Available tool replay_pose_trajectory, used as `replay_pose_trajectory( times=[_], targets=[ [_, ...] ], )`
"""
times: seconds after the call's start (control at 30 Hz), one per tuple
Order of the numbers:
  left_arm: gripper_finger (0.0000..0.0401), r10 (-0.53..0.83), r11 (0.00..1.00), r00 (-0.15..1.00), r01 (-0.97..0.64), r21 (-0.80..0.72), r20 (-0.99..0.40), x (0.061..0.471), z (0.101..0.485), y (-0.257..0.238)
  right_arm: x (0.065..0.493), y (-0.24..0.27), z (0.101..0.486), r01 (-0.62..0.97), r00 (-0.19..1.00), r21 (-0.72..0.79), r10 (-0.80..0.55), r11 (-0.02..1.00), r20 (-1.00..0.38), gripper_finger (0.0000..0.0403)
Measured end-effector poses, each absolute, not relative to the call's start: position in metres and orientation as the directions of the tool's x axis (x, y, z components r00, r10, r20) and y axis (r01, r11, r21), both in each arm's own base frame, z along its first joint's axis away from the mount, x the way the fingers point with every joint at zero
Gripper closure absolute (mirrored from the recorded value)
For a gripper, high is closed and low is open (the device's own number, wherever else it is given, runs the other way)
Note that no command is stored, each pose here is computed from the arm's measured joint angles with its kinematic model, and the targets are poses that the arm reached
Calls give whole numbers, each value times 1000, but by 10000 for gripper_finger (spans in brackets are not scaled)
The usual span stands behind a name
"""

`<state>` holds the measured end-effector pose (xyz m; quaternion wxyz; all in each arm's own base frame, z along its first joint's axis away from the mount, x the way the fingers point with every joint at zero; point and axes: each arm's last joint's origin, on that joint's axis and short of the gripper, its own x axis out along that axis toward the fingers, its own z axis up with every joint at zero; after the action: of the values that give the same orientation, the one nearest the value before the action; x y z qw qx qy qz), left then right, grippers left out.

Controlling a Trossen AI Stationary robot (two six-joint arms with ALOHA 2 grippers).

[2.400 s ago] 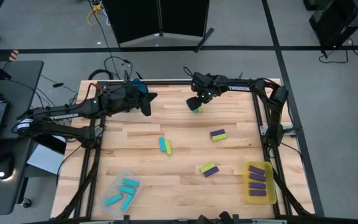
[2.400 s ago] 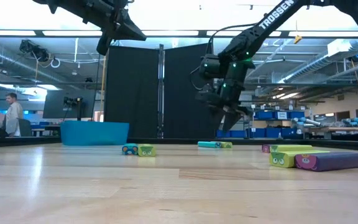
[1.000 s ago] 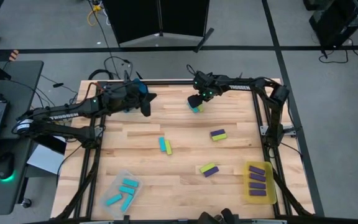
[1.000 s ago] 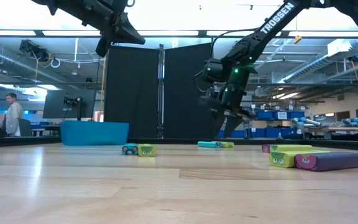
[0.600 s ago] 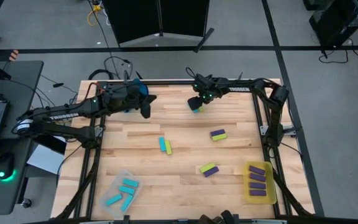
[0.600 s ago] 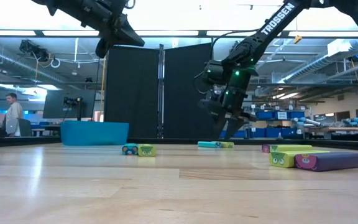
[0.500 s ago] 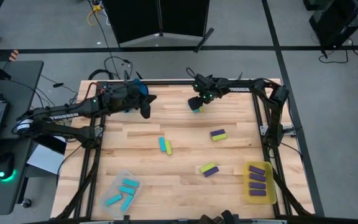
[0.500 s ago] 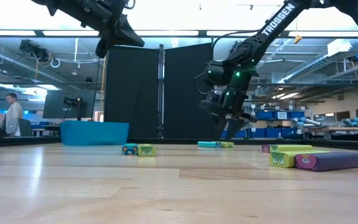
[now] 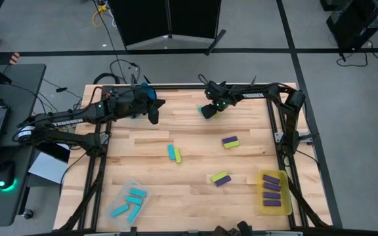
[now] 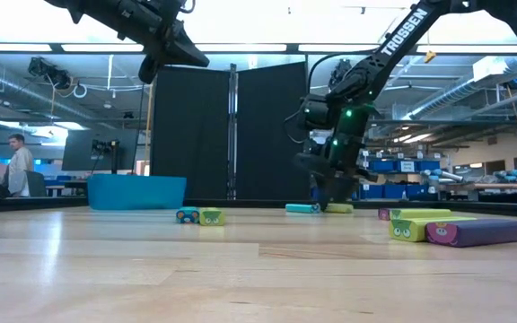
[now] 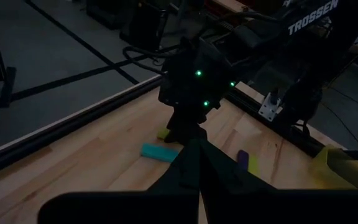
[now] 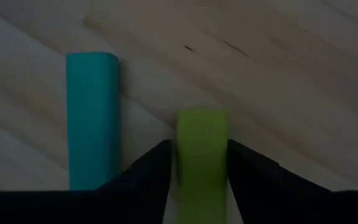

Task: Sort blocks
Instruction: Put the green block into the blue bin

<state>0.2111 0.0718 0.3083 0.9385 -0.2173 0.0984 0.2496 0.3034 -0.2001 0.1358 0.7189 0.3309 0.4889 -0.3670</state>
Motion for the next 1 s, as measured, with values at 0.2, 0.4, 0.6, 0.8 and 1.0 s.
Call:
replay_pose_trajectory(
  times=[0.2, 0.4, 0.6, 0.8, 1.0],
  targets=[
    [395, 392, 785, 879, -473, -400, -270, 211, 311, 75, 300, -207, 138, 838, 265, 136, -177, 529, -948, 290],
    [395, 368, 762, 891, -452, -463, -264, 206, 311, 88, 304, -215, 163, 818, 323, 185, -169, 545, -931, 290],
    [395, 302, 780, 938, -345, -522, -169, 203, 320, 99, 308, -207, 229, 743, 529, 319, -224, 589, -818, 290],
    [395, 215, 824, 975, -209, -527, -51, 202, 332, 103, 312, -177, 316, 490, 848, 482, -269, 727, -457, 290],
    [379, 158, 845, 987, -125, -520, 18, 211, 334, 107, 316, -141, 378, 190, 980, 523, -196, 831, -45, 290]
  ],
)
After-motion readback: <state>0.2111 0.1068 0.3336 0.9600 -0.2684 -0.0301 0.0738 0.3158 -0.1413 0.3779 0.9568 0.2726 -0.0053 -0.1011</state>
